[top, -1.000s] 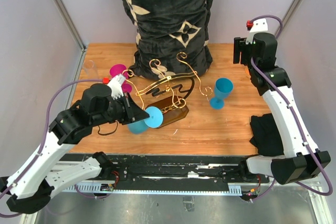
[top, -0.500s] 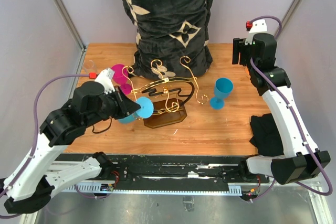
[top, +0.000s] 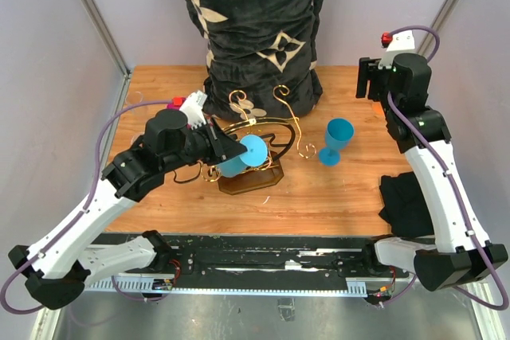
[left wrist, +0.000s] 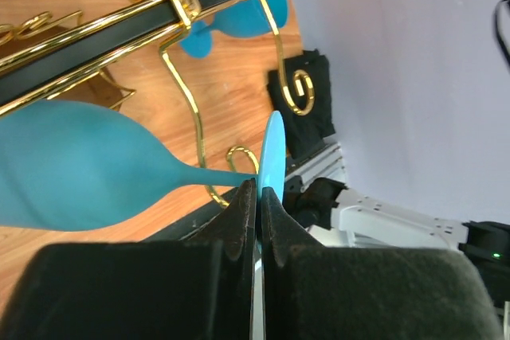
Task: Take the wine glass off the wine glass rack
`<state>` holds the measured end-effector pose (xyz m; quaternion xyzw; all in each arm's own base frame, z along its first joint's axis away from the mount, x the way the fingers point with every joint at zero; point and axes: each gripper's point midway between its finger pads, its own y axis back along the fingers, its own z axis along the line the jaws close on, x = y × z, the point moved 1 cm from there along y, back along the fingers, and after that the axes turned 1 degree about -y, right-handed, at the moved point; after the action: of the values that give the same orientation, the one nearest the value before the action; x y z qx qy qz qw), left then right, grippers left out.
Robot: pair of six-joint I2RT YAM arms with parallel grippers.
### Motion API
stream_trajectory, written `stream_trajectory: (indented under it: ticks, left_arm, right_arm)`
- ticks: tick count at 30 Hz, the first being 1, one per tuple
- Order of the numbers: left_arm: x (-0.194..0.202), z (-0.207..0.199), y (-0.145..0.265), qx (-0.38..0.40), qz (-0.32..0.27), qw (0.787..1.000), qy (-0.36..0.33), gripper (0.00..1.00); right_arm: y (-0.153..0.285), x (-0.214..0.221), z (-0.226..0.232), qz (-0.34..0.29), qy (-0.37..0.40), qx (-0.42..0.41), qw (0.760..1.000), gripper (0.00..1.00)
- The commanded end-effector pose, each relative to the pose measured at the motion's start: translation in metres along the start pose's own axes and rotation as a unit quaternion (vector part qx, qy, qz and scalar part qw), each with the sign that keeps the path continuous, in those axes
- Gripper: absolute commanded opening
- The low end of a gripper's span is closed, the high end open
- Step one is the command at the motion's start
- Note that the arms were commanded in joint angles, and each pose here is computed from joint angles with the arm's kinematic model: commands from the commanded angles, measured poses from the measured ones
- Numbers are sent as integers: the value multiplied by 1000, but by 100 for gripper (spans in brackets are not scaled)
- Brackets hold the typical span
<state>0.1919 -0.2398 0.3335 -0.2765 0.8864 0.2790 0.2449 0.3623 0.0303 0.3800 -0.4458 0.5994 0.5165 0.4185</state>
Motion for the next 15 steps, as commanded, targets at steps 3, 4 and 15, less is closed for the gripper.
stream_trajectory:
  ticks: [3,4,15]
  left_arm:
    - [-39,-60,40,111,-67,991,7,1]
    - [-41,-65,44,120,-69,990,10,0]
    - [-60,-111,92,189,-82,978,-28,0]
  right_arm:
    - [7,3,9,9,-29,-30,999,73]
    - [9,5,14,13,-39,-44,998,73]
    - [113,-25,147,6,-201,-496,844,66]
